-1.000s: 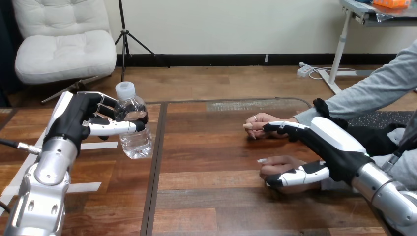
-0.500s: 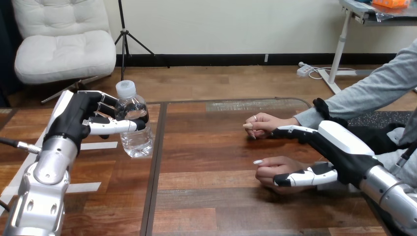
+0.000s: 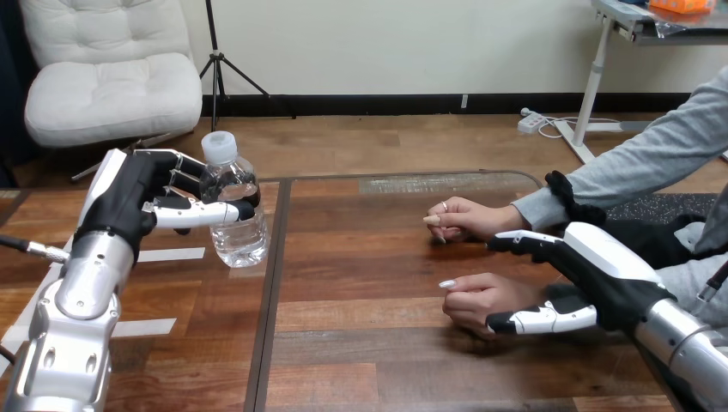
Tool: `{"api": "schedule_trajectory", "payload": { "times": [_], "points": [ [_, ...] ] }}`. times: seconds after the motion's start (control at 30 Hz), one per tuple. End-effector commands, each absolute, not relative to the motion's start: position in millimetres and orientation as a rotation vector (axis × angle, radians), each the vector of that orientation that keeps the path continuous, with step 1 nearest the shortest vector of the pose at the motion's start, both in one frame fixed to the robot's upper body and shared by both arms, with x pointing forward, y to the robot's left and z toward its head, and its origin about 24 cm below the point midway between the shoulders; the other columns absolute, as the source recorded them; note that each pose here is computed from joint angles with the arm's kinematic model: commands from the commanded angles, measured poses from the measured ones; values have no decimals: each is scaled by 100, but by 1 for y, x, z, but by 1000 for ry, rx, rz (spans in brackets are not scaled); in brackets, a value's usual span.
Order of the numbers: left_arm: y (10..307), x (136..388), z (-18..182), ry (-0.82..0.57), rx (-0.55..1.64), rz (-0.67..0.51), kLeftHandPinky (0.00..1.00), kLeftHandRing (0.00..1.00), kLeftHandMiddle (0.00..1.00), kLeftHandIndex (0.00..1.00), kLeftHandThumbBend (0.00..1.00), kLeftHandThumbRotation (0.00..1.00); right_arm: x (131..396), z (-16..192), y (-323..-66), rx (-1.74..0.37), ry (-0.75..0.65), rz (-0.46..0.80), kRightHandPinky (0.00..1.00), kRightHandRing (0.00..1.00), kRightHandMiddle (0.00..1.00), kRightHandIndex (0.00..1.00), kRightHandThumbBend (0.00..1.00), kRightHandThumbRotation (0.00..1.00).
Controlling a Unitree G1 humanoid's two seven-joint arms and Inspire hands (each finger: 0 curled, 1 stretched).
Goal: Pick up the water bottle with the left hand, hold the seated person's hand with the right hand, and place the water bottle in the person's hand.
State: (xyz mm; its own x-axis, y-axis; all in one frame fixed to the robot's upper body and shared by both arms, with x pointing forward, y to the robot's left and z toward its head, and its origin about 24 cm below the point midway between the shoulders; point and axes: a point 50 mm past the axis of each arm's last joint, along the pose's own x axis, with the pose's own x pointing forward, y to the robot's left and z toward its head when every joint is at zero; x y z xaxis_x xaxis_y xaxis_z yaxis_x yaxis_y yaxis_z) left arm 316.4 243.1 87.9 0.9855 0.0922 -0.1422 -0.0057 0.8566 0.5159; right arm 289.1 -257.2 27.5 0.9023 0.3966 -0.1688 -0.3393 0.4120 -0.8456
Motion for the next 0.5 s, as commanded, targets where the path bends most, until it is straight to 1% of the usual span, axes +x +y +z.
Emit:
{"api": "schedule_trajectory", "payload": {
  "times": [0.0,0.47],
  "points": [
    [244,321,122,34,564,72,33,39,44,44,64,0,309,59,-257,-1087,-179,409,81,85,85,83,100,64],
    [243,319,122,37,566,73,34,40,45,44,64,0,308,60,-264,-1102,-151,396,76,83,83,82,100,61]
  ]
}}
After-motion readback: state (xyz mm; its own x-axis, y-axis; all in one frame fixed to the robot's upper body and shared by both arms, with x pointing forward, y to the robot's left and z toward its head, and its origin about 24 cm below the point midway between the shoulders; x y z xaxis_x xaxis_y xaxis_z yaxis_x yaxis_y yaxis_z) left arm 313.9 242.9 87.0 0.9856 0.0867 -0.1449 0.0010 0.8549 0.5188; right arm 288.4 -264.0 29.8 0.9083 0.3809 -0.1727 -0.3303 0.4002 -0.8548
